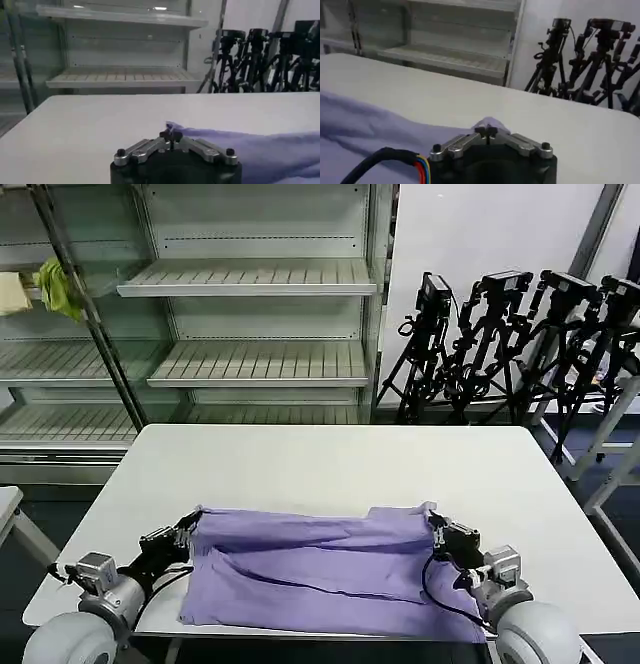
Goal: Fold and organize the clothes.
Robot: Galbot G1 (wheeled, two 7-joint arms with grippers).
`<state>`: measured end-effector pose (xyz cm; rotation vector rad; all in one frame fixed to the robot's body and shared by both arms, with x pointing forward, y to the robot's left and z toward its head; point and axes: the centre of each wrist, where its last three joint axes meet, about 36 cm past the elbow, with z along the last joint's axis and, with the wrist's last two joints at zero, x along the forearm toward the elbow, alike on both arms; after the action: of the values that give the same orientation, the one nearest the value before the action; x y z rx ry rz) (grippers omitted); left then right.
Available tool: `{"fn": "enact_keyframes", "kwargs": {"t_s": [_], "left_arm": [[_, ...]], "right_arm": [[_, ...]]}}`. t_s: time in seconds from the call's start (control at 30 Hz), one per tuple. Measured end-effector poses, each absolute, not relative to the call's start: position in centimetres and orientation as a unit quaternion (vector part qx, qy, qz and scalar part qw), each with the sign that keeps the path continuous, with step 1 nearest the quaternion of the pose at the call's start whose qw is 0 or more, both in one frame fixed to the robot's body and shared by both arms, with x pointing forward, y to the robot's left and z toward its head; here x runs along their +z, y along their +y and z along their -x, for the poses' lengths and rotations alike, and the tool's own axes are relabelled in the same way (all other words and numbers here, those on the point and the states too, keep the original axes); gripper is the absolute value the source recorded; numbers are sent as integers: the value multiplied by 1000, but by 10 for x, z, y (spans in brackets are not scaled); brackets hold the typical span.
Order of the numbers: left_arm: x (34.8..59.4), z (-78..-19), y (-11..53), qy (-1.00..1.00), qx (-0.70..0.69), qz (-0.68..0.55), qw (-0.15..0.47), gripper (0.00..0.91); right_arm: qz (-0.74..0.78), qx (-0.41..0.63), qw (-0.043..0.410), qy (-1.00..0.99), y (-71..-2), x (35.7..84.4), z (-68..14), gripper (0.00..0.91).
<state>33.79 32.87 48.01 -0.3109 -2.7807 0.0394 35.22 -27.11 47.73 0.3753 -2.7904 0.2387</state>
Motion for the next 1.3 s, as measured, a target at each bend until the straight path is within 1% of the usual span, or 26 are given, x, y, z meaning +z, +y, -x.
{"fn": "enact_keyframes", "kwargs": {"t_s": [0.4,0.83,1.3], "left_arm": [[486,-327,328,-976,7,113,184,10],[474,-319,335,-968,-4,108,225,10],[460,-315,338,-961,-8,108,254,10]], "right_arm": [[-135,97,157,-973,-273,480,-343,0],[-140,120,174,-967,-278,471,-329,0],[-148,145,199,-958,-281,459,-314,0]]}}
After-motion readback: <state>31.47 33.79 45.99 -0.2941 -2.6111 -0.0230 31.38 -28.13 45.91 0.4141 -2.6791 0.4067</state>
